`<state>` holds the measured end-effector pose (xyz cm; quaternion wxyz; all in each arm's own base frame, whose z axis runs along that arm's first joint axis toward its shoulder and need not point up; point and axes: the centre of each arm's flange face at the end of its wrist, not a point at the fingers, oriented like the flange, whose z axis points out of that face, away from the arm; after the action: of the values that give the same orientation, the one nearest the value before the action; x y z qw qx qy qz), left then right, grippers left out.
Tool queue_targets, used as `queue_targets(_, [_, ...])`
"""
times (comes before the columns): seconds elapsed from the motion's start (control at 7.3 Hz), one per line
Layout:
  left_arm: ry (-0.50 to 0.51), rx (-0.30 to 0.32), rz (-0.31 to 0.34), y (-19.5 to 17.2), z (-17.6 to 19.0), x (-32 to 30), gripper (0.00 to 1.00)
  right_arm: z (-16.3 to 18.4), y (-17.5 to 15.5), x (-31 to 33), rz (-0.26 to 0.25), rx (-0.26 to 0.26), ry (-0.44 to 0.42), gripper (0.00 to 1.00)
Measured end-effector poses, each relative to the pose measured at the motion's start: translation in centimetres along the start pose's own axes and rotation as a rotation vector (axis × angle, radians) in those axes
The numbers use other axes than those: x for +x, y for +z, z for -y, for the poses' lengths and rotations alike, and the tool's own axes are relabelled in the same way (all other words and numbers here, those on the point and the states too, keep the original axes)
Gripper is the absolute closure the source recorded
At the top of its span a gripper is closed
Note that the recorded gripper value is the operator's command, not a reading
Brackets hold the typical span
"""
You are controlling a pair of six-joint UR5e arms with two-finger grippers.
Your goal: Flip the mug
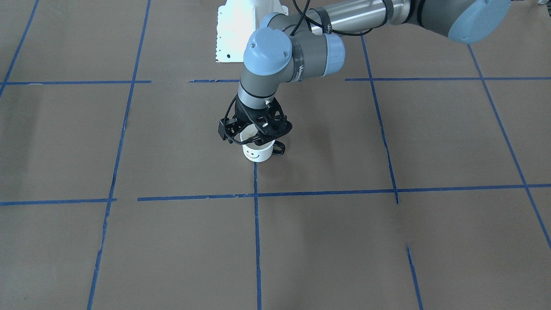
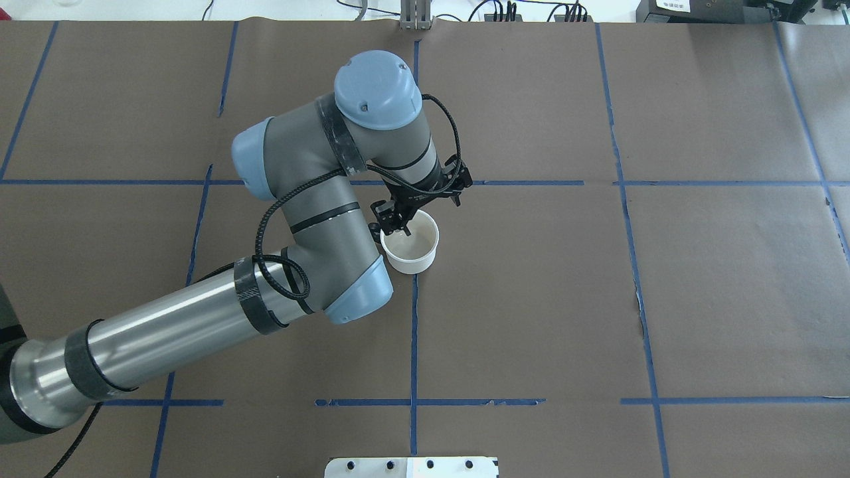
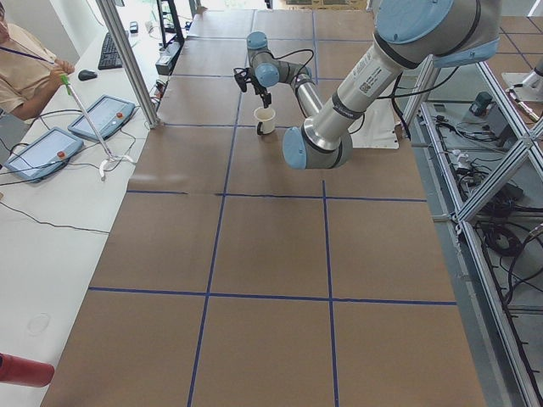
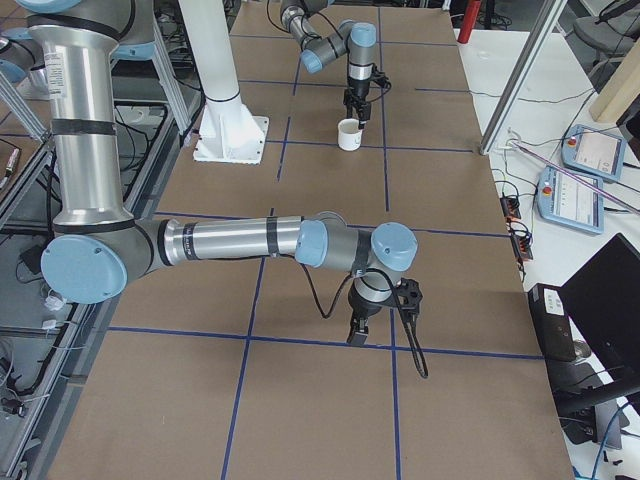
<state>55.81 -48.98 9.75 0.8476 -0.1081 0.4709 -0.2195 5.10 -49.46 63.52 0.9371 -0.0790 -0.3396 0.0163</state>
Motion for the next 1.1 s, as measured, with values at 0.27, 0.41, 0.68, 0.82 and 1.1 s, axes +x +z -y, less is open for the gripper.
queue_targets(0.27, [0.079, 0.041, -0.029, -4.1, 2.7, -4.2, 0.00, 0.0, 0.0, 0.0, 0.000, 0.000, 0.000, 0.00])
queue_targets(0.41, [0.162, 0.066, -0.026, -5.4, 4.8, -8.4, 0.00, 0.0, 0.0, 0.0, 0.000, 0.000, 0.000, 0.00])
queue_targets(0.68, [0.396, 0.136, 0.032, -8.2, 11.0, -18.3, 0.00, 0.0, 0.0, 0.0, 0.000, 0.000, 0.000, 0.00])
queue_targets(0.82, [0.507, 0.158, 0.089, -9.7, 15.6, -23.8, 0.00, 0.0, 0.0, 0.0, 0.000, 0.000, 0.000, 0.00])
queue_targets(1.1, [0.738, 0.136, 0.211, -14.1, 25.5, -37.9, 0.00, 0.0, 0.0, 0.0, 0.000, 0.000, 0.000, 0.00])
